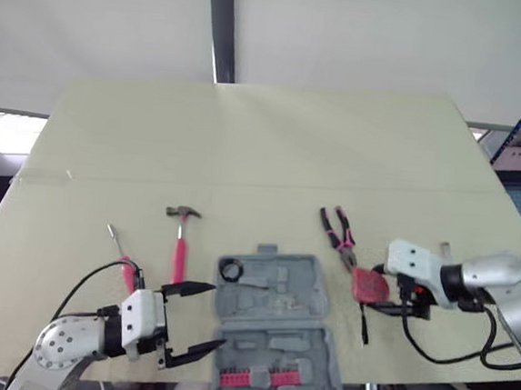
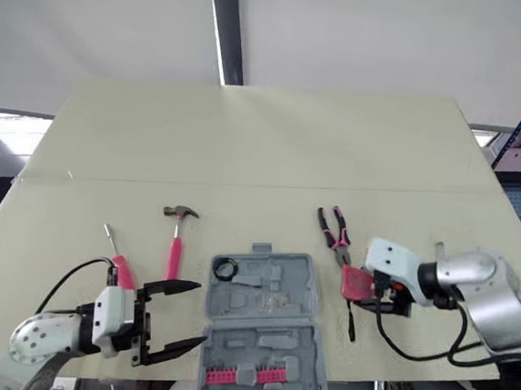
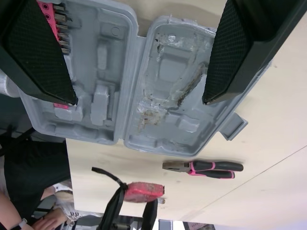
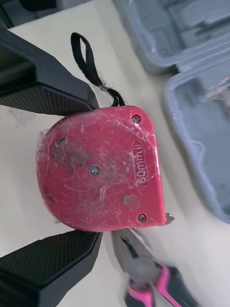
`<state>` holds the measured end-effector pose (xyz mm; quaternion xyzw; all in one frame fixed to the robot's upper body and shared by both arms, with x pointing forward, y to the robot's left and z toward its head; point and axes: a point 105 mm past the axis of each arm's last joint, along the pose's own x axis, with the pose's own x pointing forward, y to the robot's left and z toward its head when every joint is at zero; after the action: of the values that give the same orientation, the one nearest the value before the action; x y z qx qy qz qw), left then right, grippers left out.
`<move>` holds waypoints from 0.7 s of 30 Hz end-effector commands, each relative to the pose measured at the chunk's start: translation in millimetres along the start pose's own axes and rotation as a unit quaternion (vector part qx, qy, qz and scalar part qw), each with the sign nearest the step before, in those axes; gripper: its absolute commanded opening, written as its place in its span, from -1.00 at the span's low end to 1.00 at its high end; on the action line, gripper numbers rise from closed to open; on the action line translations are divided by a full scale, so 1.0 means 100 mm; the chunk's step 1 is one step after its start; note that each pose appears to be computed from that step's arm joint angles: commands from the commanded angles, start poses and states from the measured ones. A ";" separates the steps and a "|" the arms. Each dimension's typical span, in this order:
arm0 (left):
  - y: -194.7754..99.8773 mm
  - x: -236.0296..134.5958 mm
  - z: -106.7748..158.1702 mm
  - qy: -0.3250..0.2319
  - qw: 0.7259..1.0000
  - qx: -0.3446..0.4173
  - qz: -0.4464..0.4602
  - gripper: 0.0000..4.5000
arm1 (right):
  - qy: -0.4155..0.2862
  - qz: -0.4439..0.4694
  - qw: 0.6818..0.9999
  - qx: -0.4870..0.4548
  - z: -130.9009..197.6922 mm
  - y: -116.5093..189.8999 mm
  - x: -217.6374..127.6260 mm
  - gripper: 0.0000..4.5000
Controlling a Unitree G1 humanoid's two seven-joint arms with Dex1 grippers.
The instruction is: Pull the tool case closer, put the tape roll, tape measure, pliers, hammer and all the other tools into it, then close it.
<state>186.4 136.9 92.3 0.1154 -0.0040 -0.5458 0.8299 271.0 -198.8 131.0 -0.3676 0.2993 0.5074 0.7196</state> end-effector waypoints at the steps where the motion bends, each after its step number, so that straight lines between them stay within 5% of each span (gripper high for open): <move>1: -0.01 -0.02 0.05 -0.009 1.000 -0.002 0.014 1.00 | 0.051 0.026 0.998 -0.030 0.20 0.04 0.05 0.36; 8: 0.03 0.00 0.03 -0.004 1.000 0.003 0.021 1.00 | 0.082 0.034 0.993 -0.083 0.59 0.04 0.35 0.36; 21: 0.03 -0.02 -0.02 0.006 0.999 0.006 0.053 1.00 | 0.149 0.022 0.980 -0.128 0.80 -0.04 0.64 0.36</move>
<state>190.2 140.7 86.9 0.1167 0.0011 -0.5042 0.8557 294.8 -101.9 118.7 -0.5066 0.3539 0.5079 0.6001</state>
